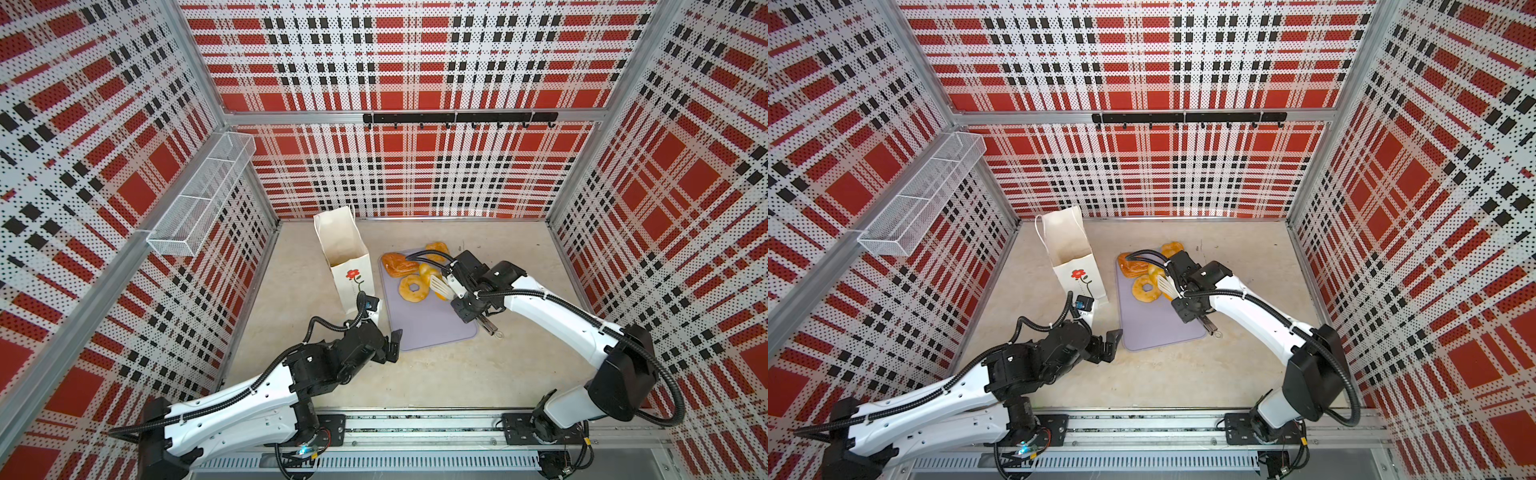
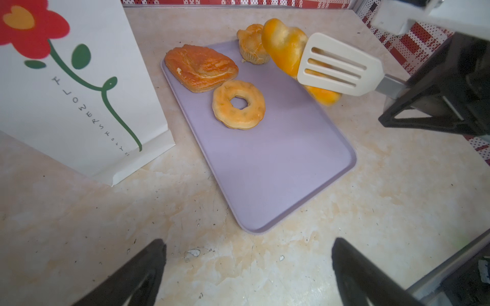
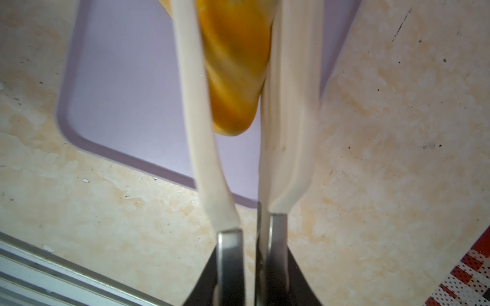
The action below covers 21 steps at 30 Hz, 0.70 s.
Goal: Place the fake bread into the paper bag
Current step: 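Carry the striped croissant in the right tongs over the bag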
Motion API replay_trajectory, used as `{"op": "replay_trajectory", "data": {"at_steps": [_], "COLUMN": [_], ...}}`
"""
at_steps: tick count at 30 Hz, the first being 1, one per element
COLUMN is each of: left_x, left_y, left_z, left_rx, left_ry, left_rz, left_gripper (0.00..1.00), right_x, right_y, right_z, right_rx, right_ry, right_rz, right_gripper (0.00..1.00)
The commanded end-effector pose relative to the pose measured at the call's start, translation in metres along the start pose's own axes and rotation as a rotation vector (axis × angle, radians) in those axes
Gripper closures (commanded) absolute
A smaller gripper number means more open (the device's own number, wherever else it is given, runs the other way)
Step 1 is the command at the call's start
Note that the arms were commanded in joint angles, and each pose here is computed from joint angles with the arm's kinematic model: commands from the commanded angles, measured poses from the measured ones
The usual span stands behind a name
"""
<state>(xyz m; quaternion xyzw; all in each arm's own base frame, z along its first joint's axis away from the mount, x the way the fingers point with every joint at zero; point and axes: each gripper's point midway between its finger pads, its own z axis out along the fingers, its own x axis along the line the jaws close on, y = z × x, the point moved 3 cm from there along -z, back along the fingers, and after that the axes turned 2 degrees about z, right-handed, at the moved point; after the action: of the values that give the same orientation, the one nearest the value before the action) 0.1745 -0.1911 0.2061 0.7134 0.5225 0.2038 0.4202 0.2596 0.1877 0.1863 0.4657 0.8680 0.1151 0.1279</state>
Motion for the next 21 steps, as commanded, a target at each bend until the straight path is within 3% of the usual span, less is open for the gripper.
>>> {"op": "replay_trajectory", "data": {"at_steps": [1,21], "left_x": [0.008,0.044], "left_y": [0.010,0.053], "left_z": [-0.010,-0.071], "left_rx": [-0.045,-0.182], "left_ry": [0.040,0.144], "left_rz": [-0.005,-0.014], "left_gripper": [0.01,0.01], "right_x": [0.011,0.080], "right_y": [0.018,0.063], "right_z": [-0.024,-0.089], "right_rx": [-0.125,-0.372], "right_ry": [0.046,0.213], "right_rz": [0.023,-0.086], "right_gripper": [0.73,0.72]}}
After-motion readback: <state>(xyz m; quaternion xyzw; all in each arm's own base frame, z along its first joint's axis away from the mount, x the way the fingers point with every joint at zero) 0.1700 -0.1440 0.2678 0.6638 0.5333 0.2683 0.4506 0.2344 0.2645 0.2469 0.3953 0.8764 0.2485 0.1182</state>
